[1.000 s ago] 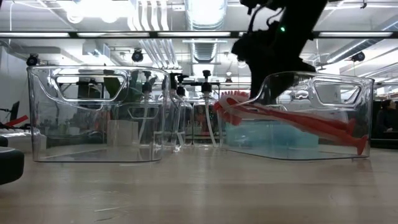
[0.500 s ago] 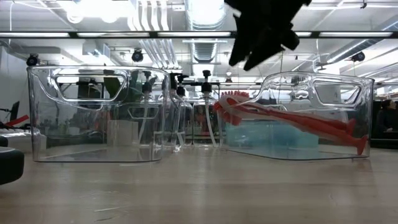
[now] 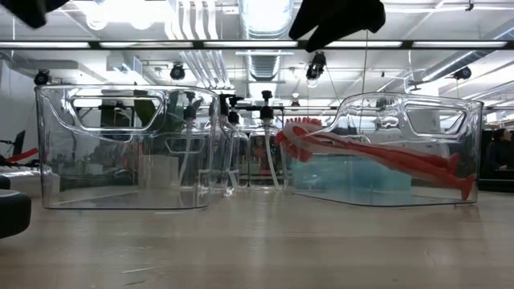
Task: Pick & Place Kitchen Sink Supplies
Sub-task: Put the black dish brush into the right transparent bin
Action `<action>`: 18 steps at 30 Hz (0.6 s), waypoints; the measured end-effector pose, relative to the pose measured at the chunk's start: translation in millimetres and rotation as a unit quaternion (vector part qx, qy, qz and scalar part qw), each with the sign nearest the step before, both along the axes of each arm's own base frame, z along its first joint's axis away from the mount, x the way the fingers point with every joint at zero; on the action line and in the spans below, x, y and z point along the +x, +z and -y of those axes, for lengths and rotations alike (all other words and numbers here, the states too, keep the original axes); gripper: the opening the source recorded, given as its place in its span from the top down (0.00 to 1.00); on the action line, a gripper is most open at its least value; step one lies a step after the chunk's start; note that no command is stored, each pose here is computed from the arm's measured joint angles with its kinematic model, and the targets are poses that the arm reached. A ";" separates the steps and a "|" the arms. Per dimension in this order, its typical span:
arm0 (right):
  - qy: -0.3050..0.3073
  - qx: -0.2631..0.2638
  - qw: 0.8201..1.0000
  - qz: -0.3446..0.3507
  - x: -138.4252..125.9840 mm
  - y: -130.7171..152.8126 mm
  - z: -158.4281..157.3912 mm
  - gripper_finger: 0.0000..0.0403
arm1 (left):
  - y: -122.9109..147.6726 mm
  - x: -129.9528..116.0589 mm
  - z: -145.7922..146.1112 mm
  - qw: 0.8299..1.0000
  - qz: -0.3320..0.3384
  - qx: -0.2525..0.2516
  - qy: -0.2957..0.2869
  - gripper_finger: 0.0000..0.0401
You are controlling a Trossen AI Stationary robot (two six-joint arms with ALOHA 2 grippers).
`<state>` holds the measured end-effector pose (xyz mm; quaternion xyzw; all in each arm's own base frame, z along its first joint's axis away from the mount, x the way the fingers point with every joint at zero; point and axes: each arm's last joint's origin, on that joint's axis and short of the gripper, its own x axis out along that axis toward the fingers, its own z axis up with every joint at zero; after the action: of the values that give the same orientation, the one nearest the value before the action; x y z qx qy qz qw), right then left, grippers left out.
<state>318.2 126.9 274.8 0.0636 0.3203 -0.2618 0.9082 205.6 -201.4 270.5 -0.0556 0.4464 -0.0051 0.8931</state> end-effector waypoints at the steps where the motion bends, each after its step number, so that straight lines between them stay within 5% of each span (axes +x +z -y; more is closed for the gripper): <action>1: 0.006 -0.002 1.000 0.000 -0.3 0.3 -2.0 0.42 | -3.5 -2.6 1.2 1.000 -0.004 0.000 0.000 0.47; 18: 0.031 0.006 0.999 0.027 -0.6 3.2 -15.8 0.43 | -66.3 -42.0 12.5 0.998 -0.058 -0.031 -0.009 0.47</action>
<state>317.6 142.7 278.0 0.0658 0.2993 -0.2301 0.9236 163.5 -213.9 204.3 -0.0796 0.4977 -0.0240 0.8634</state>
